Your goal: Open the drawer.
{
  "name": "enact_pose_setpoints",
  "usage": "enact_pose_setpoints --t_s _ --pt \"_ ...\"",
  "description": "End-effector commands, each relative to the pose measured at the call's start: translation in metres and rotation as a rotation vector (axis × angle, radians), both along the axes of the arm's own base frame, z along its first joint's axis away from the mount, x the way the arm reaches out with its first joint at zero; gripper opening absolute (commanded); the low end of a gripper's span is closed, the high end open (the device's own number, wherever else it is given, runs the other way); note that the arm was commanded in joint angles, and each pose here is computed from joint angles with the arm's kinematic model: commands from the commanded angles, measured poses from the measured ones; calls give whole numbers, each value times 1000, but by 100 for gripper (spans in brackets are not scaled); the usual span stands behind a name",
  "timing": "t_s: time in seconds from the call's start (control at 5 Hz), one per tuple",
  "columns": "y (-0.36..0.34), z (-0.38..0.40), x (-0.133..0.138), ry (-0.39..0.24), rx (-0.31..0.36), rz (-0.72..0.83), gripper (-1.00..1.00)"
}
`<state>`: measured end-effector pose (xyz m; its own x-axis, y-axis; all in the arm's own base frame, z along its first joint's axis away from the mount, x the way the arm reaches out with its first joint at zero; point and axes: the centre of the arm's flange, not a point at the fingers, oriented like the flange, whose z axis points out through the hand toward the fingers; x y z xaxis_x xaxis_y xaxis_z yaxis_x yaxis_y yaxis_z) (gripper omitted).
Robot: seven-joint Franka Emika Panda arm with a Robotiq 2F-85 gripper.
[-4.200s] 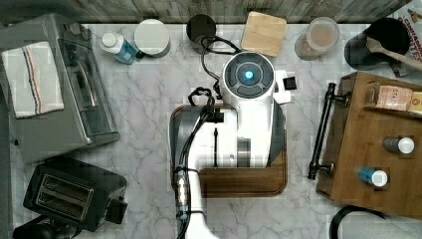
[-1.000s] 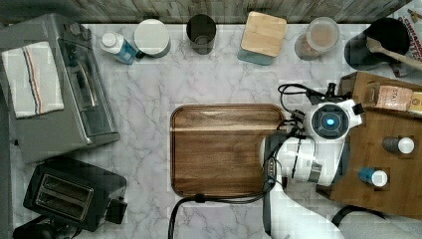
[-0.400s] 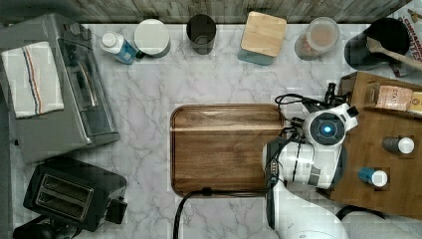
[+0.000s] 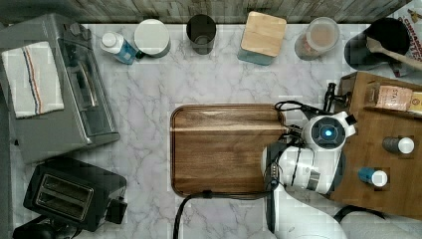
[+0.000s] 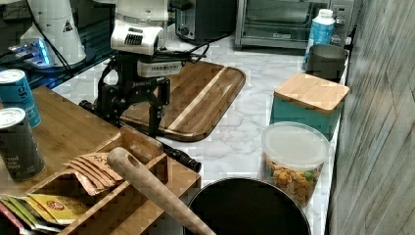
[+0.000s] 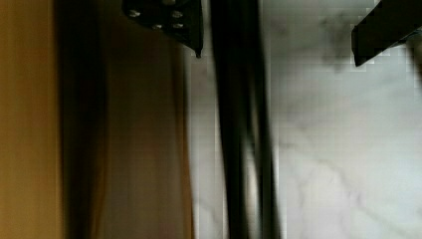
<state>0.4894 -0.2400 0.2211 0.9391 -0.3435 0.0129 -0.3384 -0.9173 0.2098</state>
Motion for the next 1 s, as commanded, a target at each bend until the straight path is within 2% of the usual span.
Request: enact_pose_setpoints --t_s 0.2,0.6,0.8,1.0 --pt "76 63 48 -169 23 149 100" --pt "131 71 61 -188 106 239 100" --pt "170 77 58 -226 114 295 100" --pt "205 77 60 -228 146 282 100"
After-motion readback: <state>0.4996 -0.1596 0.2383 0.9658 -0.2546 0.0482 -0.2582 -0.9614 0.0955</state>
